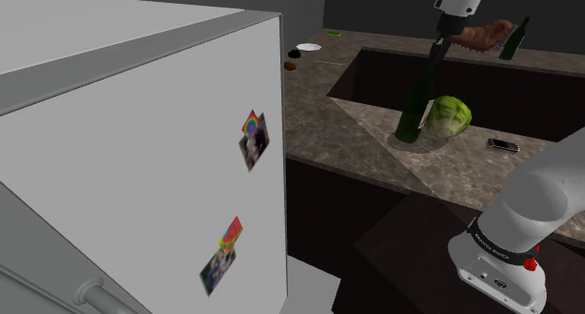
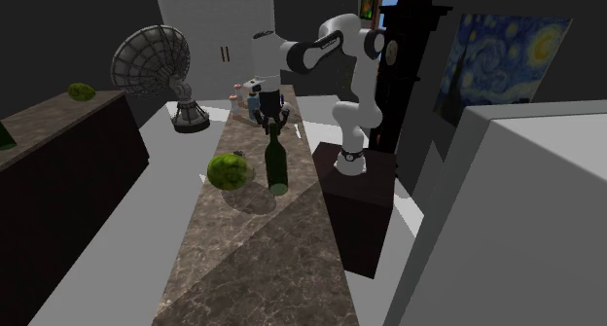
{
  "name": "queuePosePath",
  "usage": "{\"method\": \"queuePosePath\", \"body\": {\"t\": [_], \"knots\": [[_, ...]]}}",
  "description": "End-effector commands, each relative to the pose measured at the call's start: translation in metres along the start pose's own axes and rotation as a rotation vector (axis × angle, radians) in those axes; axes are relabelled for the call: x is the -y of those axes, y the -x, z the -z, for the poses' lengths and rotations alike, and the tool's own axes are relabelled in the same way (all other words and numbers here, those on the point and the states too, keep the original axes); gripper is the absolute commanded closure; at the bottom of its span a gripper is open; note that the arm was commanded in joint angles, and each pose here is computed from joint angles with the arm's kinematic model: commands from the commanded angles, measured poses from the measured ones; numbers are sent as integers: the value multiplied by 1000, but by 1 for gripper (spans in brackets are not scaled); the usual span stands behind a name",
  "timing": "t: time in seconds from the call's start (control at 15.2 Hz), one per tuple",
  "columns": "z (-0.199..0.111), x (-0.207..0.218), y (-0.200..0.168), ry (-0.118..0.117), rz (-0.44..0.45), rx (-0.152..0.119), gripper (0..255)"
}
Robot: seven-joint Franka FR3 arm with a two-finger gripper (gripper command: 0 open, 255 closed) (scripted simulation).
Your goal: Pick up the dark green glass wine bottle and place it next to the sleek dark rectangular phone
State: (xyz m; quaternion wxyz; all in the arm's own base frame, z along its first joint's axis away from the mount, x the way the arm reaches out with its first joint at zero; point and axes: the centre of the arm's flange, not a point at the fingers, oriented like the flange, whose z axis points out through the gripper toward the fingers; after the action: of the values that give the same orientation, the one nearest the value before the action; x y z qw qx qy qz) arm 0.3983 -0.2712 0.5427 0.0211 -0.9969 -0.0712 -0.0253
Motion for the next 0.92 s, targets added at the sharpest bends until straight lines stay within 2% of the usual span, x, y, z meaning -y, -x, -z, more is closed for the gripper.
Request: {"method": "queuePosePath", "body": {"t": [0.0,0.86], "knots": [[1,-15,21,0,2,0,255],[13,-122,154,0,2,0,255]]}}
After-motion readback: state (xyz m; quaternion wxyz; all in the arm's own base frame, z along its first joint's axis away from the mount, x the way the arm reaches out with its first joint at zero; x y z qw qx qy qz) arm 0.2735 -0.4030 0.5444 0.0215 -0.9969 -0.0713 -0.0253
